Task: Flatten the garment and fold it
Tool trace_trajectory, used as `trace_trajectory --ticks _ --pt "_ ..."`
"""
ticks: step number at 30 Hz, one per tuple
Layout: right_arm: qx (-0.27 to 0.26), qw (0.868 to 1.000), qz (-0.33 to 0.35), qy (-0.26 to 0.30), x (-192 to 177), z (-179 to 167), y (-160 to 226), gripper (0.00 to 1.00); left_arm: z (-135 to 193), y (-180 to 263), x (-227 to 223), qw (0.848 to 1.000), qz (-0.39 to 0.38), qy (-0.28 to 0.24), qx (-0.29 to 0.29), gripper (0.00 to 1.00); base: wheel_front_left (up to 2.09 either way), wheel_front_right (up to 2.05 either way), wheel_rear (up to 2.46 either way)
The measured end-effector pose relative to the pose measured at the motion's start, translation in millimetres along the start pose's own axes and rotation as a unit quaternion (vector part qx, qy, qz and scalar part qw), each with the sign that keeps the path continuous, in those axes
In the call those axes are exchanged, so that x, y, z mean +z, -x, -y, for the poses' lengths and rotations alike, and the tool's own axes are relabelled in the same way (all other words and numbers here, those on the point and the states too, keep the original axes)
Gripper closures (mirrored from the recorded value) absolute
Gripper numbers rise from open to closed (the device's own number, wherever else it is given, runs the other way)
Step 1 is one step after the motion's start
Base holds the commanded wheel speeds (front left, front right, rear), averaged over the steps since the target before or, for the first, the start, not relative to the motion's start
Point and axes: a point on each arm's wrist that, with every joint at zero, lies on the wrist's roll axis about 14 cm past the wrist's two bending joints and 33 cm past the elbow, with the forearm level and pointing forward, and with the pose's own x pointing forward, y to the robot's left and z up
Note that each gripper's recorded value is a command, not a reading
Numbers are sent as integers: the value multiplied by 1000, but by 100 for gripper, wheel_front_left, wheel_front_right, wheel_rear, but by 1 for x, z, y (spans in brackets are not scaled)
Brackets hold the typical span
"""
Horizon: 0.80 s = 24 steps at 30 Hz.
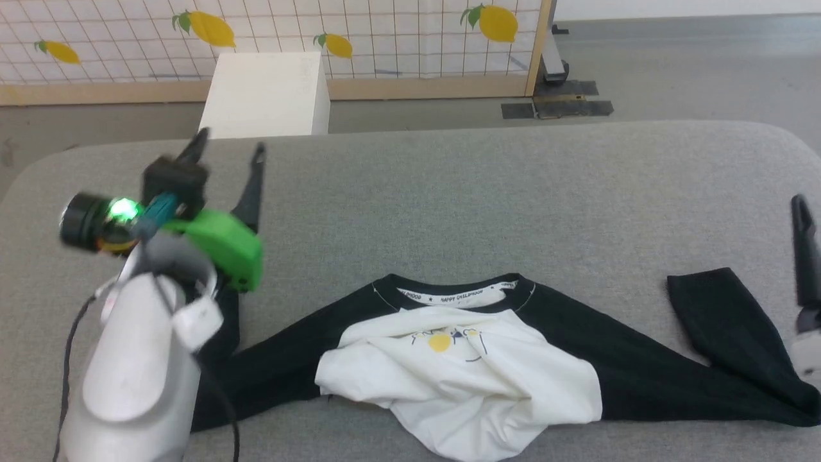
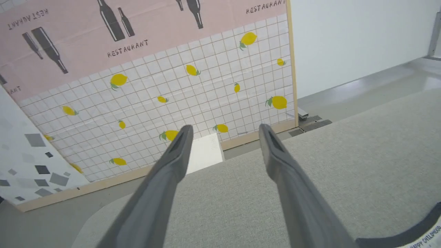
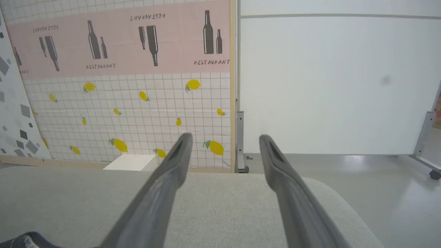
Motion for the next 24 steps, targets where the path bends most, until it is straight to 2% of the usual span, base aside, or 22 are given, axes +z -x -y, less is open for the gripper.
trace_trajectory --ticks 3,6,11,16,24 --pt "-4 1000 21 -7 2 -19 8 0 26 -9 -11 997 -60 7 -56 0 0 0 0" --pt "-3 1000 20 -14 -5 -34 13 0 62 -6 -35 981 -144 10 -133 0 0 0 0" --pt "11 999 -14 -32 -30 -56 21 0 90 18 -80 925 -302 -18 -228 0 0 0 0" --pt "15 998 -36 -38 -46 -60 23 0 100 38 -118 866 -412 -41 -279 0 0 0 0" --pt "17 998 -57 -34 -62 -58 15 0 110 51 -174 794 -509 -92 -319 0 0 0 0"
